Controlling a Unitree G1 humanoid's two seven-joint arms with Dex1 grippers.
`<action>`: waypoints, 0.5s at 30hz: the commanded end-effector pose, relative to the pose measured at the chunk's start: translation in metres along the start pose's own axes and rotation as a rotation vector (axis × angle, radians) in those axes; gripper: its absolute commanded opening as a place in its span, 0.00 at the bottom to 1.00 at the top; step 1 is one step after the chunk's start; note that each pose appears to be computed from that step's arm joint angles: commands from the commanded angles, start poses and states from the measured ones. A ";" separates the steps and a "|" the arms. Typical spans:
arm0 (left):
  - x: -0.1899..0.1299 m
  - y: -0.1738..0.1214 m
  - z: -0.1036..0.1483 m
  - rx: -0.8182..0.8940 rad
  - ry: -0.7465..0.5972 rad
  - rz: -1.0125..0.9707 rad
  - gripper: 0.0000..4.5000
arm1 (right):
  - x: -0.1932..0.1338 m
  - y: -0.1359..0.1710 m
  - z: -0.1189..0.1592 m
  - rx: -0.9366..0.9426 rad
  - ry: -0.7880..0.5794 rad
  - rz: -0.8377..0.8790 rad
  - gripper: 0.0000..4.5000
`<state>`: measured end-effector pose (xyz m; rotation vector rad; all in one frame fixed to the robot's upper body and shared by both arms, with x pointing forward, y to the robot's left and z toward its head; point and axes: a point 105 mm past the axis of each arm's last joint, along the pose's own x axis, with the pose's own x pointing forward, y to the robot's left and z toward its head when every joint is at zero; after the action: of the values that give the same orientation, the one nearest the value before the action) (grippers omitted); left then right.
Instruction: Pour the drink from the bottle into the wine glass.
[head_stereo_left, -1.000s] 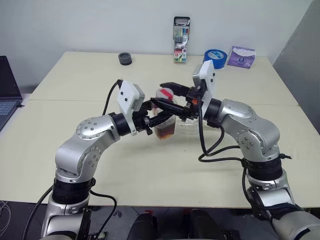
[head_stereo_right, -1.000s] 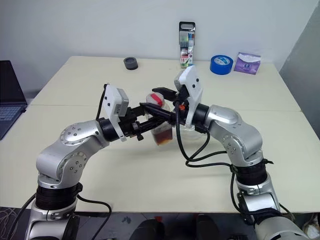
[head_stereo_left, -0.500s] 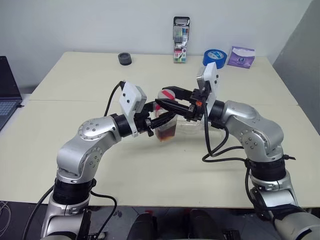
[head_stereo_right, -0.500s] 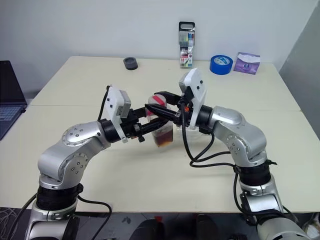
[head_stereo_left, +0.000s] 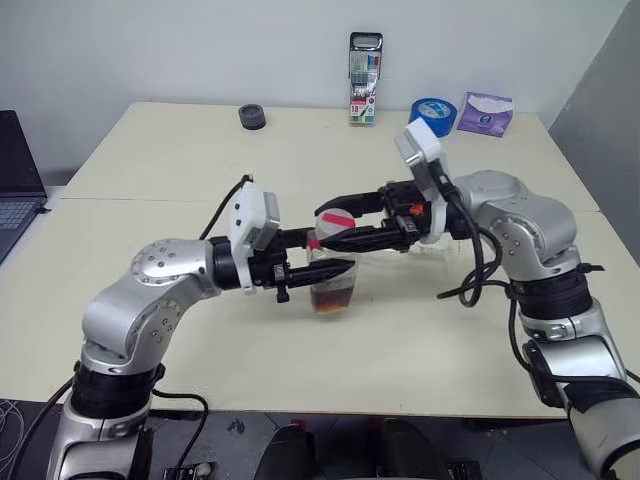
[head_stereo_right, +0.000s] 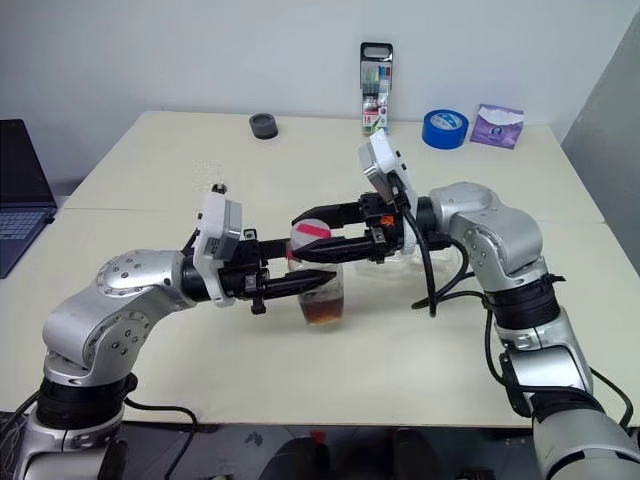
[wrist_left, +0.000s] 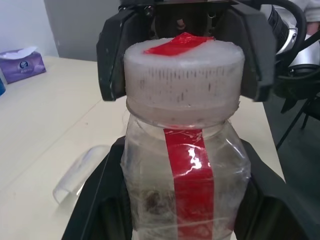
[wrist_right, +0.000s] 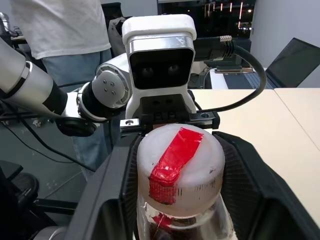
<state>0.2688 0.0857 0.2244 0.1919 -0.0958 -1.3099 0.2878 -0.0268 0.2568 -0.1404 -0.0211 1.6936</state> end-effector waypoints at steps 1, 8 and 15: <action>-0.002 0.004 0.015 0.070 -0.051 0.026 0.45 | -0.022 0.003 0.014 -0.011 -0.022 -0.094 0.81; -0.001 0.017 0.005 0.067 -0.049 0.113 0.45 | -0.029 0.017 0.017 -0.011 -0.077 -0.322 0.95; 0.011 0.023 0.008 0.074 -0.084 0.130 0.45 | -0.001 0.014 0.009 -0.069 -0.114 -0.485 0.95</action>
<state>0.2948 0.0844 0.2200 0.1598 -0.1451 -1.1786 0.2743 -0.0300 0.2550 -0.0432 -0.1115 1.2631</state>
